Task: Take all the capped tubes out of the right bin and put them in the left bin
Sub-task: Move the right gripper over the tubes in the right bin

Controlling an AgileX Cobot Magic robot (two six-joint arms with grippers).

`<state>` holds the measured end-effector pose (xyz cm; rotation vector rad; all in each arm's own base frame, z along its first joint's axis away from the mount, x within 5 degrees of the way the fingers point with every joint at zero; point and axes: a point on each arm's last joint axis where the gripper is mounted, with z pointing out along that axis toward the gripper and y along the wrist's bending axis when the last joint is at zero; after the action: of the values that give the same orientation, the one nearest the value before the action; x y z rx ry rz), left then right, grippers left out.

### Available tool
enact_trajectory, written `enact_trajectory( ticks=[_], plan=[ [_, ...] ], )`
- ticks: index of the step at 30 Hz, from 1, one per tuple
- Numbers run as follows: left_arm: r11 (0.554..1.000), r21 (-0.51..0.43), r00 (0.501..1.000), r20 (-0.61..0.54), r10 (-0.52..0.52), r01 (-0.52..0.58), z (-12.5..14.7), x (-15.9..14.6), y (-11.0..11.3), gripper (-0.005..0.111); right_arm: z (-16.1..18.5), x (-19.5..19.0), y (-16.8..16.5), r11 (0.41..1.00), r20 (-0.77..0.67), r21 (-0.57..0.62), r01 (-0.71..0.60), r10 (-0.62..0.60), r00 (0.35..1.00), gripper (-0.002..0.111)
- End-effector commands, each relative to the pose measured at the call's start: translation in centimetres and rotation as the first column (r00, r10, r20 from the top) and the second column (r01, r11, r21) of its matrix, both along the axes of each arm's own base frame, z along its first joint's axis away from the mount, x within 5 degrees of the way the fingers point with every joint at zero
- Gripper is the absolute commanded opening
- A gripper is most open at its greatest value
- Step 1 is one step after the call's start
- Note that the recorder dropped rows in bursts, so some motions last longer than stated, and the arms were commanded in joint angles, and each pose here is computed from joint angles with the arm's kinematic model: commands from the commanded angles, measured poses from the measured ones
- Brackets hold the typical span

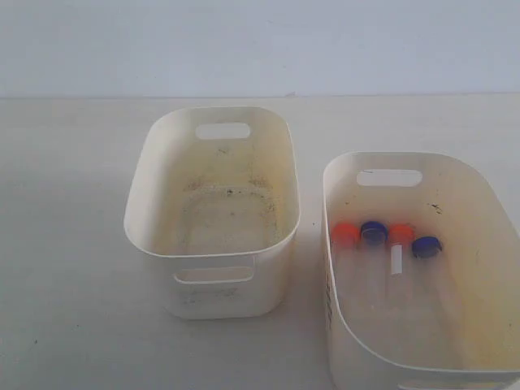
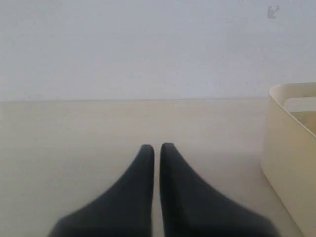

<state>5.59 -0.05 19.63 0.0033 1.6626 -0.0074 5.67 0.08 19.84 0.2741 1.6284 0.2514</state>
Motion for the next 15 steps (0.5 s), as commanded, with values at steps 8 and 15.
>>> enact_trajectory(
  ticks=[8,15],
  plan=[
    [1.0,-0.008,1.0,0.005,-0.007,0.007,0.1,0.0,0.0,0.004,8.3,-2.2,-1.0,0.989,0.614,-0.025,0.146,-0.101,0.783,0.0],
    [1.0,-0.008,1.0,0.005,-0.007,0.007,0.1,0.0,0.0,0.004,11.8,-0.7,0.5,0.923,-0.062,-0.372,-0.098,0.081,0.995,0.0]
  ],
)
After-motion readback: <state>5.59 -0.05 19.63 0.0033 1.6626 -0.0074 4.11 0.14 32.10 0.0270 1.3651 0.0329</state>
